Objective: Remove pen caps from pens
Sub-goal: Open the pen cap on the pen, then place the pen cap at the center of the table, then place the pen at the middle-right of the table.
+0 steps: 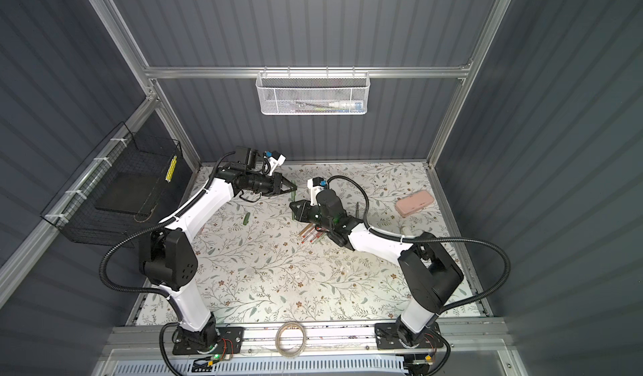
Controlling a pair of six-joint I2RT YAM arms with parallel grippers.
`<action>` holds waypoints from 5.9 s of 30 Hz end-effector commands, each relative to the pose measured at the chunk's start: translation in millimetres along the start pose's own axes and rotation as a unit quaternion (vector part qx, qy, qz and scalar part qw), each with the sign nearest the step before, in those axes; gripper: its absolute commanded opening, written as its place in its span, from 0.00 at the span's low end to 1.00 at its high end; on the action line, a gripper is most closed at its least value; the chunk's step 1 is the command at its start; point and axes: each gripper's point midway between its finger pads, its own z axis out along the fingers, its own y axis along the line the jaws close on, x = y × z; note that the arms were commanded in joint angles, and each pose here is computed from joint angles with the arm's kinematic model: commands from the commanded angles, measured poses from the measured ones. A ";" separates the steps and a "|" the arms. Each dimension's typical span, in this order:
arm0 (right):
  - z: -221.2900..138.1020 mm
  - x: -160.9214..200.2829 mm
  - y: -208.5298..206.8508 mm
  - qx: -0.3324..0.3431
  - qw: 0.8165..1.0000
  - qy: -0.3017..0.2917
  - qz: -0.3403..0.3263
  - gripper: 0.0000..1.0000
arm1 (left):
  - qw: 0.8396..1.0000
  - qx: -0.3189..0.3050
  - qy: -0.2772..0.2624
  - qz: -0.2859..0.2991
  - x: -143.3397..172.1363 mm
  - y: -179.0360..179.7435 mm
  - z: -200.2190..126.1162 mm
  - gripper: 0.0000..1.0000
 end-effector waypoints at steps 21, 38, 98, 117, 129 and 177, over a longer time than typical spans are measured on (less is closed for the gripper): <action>-29.4 76.7 -24.3 0.050 0.991 0.127 -0.001 0.00 | 0.959 -0.109 -0.240 0.105 -136.5 29.7 -99.9 0.00; -125.2 10.0 -108.4 0.200 0.979 0.041 0.015 0.00 | 0.961 -0.276 0.010 0.031 55.1 150.8 -66.7 0.00; -197.5 -20.4 -198.3 0.338 0.940 0.050 0.015 0.00 | 0.926 -0.369 0.049 0.060 76.0 182.1 -61.2 0.64; -144.6 -34.0 -295.9 0.416 0.896 0.145 0.055 0.00 | 0.954 -0.291 -0.067 0.029 75.9 157.9 -108.6 1.00; -127.3 -31.5 -319.6 0.434 0.883 0.168 0.060 0.00 | 0.954 -0.290 -0.078 0.025 72.6 160.4 -114.5 1.00; -133.3 -73.7 -266.7 0.409 0.905 0.117 0.001 0.26 | 0.960 -0.269 -0.067 0.024 53.8 148.1 -110.1 1.00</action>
